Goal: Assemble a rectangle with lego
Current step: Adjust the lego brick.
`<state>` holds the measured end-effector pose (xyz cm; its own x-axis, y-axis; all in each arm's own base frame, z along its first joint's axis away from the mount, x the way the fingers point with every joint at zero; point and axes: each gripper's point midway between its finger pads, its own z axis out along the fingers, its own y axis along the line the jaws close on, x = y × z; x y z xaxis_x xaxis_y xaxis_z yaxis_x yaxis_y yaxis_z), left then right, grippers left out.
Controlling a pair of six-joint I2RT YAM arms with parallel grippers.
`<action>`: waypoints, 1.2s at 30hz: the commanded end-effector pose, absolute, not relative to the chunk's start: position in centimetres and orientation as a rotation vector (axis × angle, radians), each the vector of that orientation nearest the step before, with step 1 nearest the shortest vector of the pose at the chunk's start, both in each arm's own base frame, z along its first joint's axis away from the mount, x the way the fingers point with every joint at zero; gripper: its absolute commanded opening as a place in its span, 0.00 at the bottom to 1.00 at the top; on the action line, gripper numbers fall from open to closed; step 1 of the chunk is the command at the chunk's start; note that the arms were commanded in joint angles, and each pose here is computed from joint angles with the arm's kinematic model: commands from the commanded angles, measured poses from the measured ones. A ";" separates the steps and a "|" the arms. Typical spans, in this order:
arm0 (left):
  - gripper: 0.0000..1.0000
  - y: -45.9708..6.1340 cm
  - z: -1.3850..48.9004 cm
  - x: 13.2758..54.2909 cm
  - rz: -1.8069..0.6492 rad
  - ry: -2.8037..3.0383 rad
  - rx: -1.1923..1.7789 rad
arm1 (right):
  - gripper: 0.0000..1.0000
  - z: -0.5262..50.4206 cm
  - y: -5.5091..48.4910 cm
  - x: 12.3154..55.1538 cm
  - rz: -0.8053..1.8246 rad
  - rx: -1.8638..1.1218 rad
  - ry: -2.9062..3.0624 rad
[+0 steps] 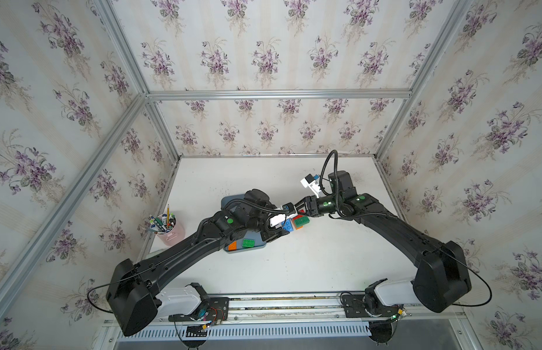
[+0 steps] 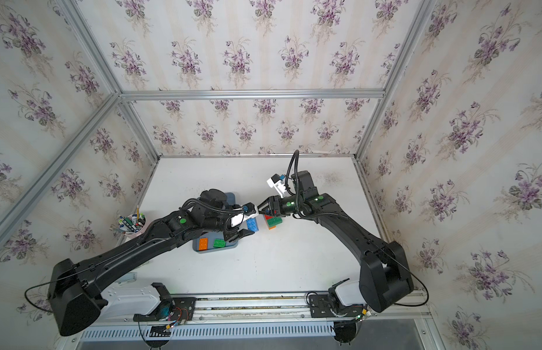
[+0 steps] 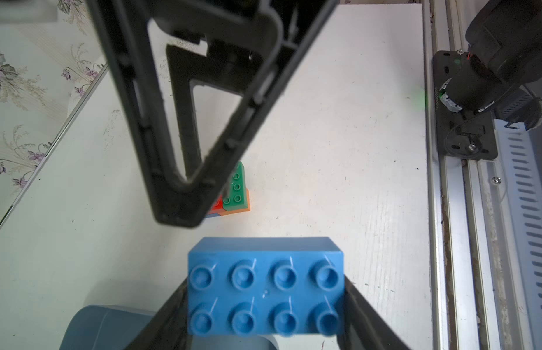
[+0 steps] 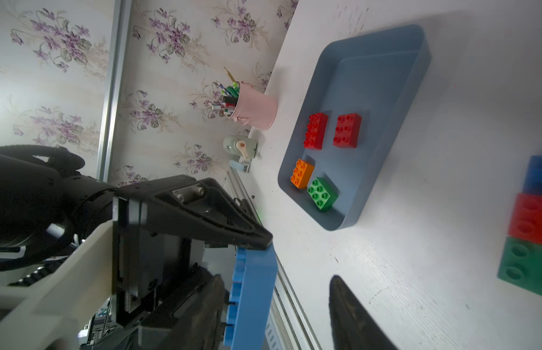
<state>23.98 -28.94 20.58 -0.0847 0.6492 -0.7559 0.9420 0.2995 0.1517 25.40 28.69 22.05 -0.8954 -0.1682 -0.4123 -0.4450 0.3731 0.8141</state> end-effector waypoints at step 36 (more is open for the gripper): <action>0.81 -28.8 22.8 28.1 -0.375 1.725 1.140 | 0.14 23.4 30.5 26.8 1.499 -0.499 2.333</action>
